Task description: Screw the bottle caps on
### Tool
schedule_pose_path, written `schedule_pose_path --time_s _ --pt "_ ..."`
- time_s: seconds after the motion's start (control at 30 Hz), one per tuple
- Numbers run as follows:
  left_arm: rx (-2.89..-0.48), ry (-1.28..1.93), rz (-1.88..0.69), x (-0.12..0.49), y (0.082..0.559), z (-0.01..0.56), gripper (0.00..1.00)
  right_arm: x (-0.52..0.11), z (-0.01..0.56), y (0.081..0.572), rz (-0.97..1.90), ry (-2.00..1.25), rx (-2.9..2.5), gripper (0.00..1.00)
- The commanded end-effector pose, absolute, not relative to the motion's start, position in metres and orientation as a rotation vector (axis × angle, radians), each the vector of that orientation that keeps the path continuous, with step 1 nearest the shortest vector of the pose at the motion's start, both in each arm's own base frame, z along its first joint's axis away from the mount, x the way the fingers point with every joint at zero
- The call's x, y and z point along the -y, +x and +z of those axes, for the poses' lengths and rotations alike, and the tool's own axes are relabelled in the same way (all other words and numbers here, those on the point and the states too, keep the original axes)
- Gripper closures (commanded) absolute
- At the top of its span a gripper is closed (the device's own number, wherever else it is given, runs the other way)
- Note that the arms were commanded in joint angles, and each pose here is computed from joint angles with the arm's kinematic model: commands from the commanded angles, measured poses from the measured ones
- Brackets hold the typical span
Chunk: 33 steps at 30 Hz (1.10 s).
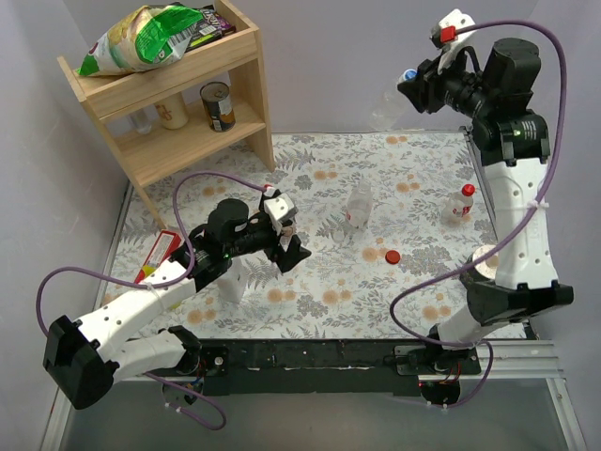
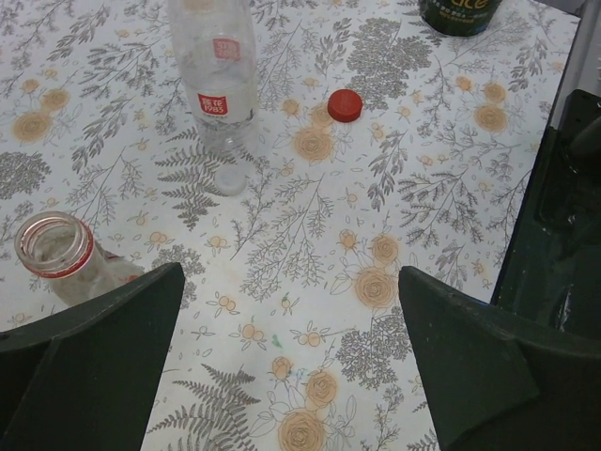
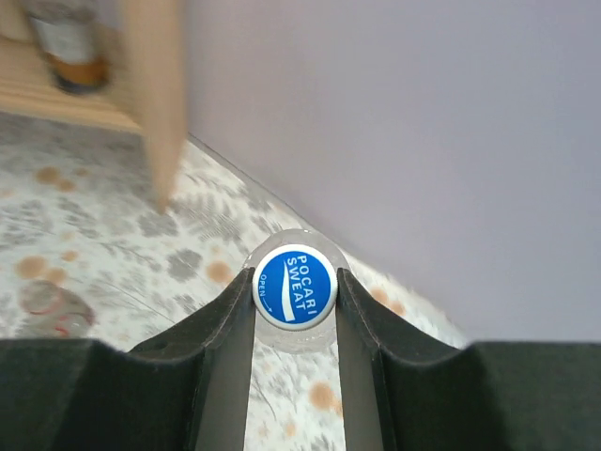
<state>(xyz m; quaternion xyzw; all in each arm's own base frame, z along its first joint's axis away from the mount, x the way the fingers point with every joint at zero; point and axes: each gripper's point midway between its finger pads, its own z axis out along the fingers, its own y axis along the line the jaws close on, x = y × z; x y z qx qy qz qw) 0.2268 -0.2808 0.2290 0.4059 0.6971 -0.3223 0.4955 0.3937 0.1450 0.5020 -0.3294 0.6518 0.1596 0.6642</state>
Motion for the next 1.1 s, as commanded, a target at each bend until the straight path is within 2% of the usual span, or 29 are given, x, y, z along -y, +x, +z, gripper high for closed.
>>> schedule_pose_path --time_s 0.0,0.13,0.27,0.37,0.6,0.67,0.93,1.07 --pt "-1.639 1.022 -0.851 0.283 0.213 0.234 0.02 -0.065 0.435 0.444 0.167 -0.556 -1.773 0.99" --pt "-1.629 1.030 -0.850 0.280 0.209 0.231 0.02 -0.013 0.378 0.456 0.198 -0.492 -1.953 0.99" --pt "-1.619 1.044 -0.849 0.278 0.205 0.230 0.02 0.008 0.318 0.459 0.273 -0.474 -2.046 0.99" --pt "-1.617 1.047 -0.851 0.278 0.205 0.227 0.02 0.007 0.295 0.454 0.275 -0.541 -2.061 0.99" --pt "-1.618 1.044 -0.849 0.276 0.205 0.223 0.02 -0.005 0.262 0.437 0.323 -0.631 -2.037 0.99" --pt "-1.619 1.046 -0.852 0.276 0.204 0.223 0.02 -0.013 0.274 0.431 0.312 -0.688 -1.934 0.99" --pt "-1.626 1.059 -0.866 0.280 0.205 0.221 0.02 -0.021 0.244 0.415 0.356 -0.669 -1.985 0.99" --pt "-1.632 1.062 -0.874 0.282 0.205 0.219 0.02 -0.019 0.252 0.414 0.297 -0.674 -1.930 0.99"
